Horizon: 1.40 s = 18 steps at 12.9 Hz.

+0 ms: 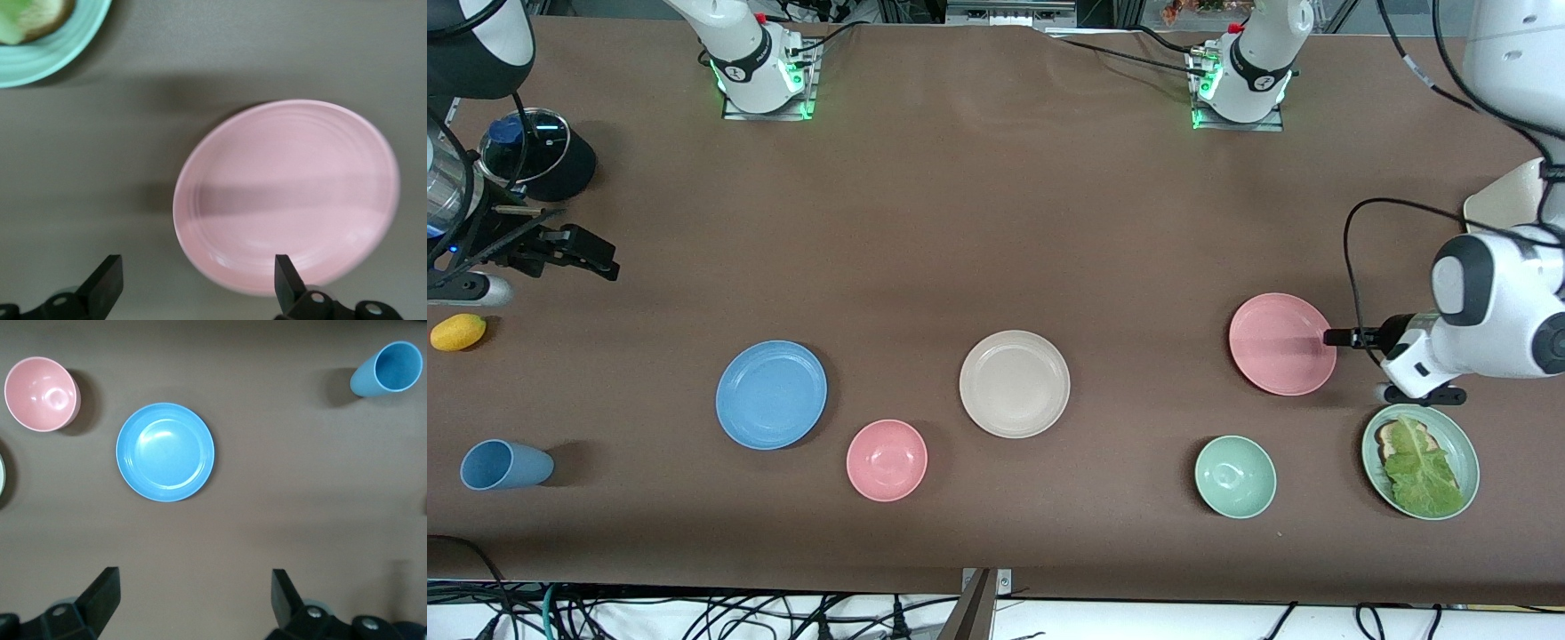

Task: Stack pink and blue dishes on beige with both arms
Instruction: 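Reach the left gripper to the pink plate rim and grasp it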

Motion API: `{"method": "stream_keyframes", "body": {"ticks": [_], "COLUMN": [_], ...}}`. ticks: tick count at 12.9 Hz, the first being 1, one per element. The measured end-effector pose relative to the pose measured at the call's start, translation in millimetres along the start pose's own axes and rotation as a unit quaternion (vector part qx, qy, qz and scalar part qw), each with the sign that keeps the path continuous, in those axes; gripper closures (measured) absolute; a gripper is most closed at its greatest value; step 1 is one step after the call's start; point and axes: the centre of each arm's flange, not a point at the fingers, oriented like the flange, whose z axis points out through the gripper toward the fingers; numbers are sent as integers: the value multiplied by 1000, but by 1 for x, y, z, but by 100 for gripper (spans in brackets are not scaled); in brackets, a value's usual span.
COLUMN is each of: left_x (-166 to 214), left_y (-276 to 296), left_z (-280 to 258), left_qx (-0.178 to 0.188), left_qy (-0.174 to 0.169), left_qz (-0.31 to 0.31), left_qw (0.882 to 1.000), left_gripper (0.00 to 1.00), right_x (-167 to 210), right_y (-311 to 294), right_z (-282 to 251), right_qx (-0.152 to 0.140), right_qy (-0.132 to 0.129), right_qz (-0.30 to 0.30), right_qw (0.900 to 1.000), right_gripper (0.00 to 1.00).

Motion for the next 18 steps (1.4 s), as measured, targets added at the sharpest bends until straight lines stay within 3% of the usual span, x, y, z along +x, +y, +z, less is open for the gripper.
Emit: {"method": "stream_keyframes", "body": {"ticks": [5, 12, 13, 15, 18], "left_x": [-21, -21, -19, -17, -2], "left_y": [-15, -15, -13, -2, 61], "left_z": [68, 62, 53, 32, -16], "left_qx": [4, 4, 3, -4, -23], "left_qy": [30, 31, 29, 13, -16], "left_qz": [3, 12, 13, 4, -28], "left_qw": [1000, 999, 999, 1000, 999], "left_gripper": [3, 84, 89, 91, 94], "right_x": [1, 11, 16, 28, 47], "right_y": [1, 4, 3, 0, -8], "right_z": [-1, 24, 36, 65, 131], "right_qx": [0, -2, -2, -3, -3], "right_qy": [6, -12, -12, -19, -36], "right_qz": [1, 4, 4, 1, -41], "right_qw": [1000, 1000, 1000, 1000, 999], "right_gripper": [0, 0, 0, 0, 0]}}
